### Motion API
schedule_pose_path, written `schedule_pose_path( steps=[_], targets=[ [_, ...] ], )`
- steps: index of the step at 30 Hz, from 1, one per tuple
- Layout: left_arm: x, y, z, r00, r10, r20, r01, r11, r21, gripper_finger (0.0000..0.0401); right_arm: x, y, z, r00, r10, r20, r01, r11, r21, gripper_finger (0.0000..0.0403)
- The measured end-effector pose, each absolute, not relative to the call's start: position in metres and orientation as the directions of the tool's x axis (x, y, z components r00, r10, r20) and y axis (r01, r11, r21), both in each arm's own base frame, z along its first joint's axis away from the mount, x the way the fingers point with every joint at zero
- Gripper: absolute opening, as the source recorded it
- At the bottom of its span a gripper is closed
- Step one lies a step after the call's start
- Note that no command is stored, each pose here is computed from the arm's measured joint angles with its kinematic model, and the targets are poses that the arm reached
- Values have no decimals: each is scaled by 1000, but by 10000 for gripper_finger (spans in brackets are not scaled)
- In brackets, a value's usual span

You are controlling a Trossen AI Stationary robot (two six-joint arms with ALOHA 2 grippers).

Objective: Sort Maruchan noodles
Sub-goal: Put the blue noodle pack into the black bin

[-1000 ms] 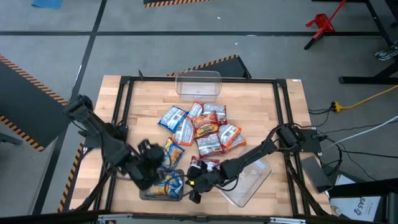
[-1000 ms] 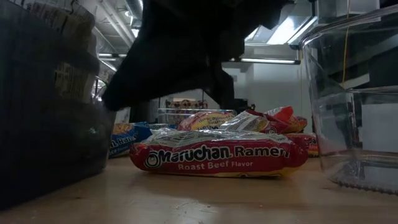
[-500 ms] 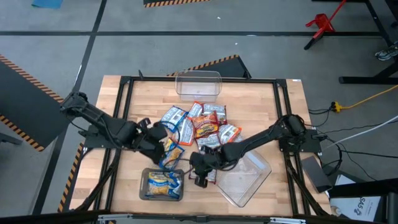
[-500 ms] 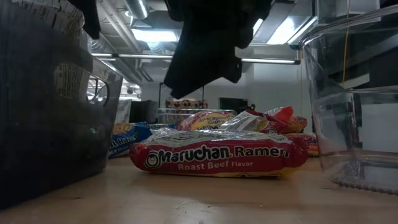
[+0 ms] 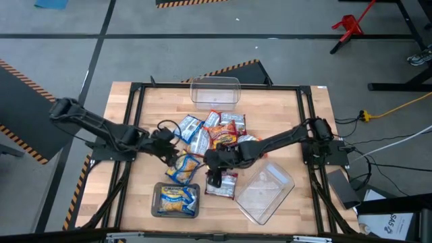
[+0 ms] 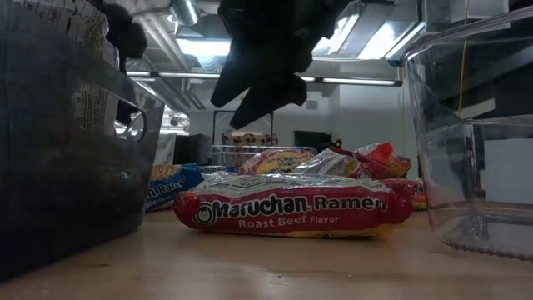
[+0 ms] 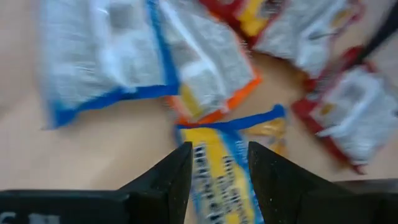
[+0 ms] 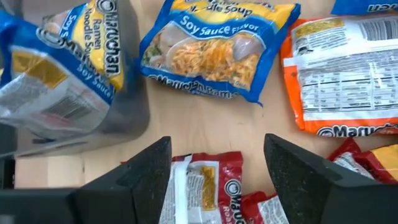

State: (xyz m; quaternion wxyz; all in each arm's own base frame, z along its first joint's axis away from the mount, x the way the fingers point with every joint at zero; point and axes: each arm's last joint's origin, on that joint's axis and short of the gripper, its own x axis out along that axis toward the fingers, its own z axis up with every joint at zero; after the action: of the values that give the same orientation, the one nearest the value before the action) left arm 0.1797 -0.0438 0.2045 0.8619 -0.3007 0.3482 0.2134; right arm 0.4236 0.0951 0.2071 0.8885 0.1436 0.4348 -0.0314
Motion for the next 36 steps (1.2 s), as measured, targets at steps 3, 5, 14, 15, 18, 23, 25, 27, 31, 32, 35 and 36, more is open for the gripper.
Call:
schedule_pose_path(
  steps=[3, 5, 14, 15, 18, 23, 25, 27, 31, 32, 35, 36],
  targets=[
    [181, -39, 181, 743, 88, -664, -511, 715, -477, 160, 425, 89, 207, 624, 64, -779, 191, 954, 231, 246],
    [178, -36, 166, 740, 52, -670, -499, 711, -495, 173, 426, 85, 207, 625, 59, -778, 200, 952, 232, 246],
    [173, -30, 150, 711, 0, -703, -502, 700, -507, 256, 446, 69, 191, 689, 119, -715, 172, 931, 321, 246],
    [173, -30, 150, 711, -16, -703, -494, 701, -515, 263, 449, 70, 188, 701, 119, -703, 168, 930, 326, 246],
    [174, -32, 149, 702, -38, -711, -485, 706, -517, 276, 455, 68, 177, 709, 108, -697, 177, 929, 324, 246],
    [175, -33, 142, 672, -33, -740, -508, 707, -493, 279, 459, 68, 160, 695, 79, -714, 207, 930, 304, 246],
    [176, -33, 139, 660, -31, -750, -520, 701, -487, 278, 459, 68, 153, 678, 78, -731, 214, 930, 297, 246],
    [178, -33, 137, 661, -31, -750, -523, 698, -490, 277, 461, 68, 147, 679, 91, -728, 204, 930, 306, 246],
    [180, -34, 134, 651, -29, -759, -529, 699, -481, 276, 464, 69, 134, 674, 92, -733, 203, 931, 303, 246],
    [180, -34, 133, 650, -29, -760, -530, 699, -480, 276, 465, 67, 131, 674, 85, -734, 209, 931, 300, 246],
    [181, -34, 131, 644, -28, -764, -536, 696, -478, 276, 468, 65, 125, 685, 79, -724, 209, 931, 299, 246],
    [182, -34, 131, 646, -29, -763, -535, 695, -479, 276, 469, 64, 123, 689, 80, -721, 208, 931, 301, 246]
  ],
)
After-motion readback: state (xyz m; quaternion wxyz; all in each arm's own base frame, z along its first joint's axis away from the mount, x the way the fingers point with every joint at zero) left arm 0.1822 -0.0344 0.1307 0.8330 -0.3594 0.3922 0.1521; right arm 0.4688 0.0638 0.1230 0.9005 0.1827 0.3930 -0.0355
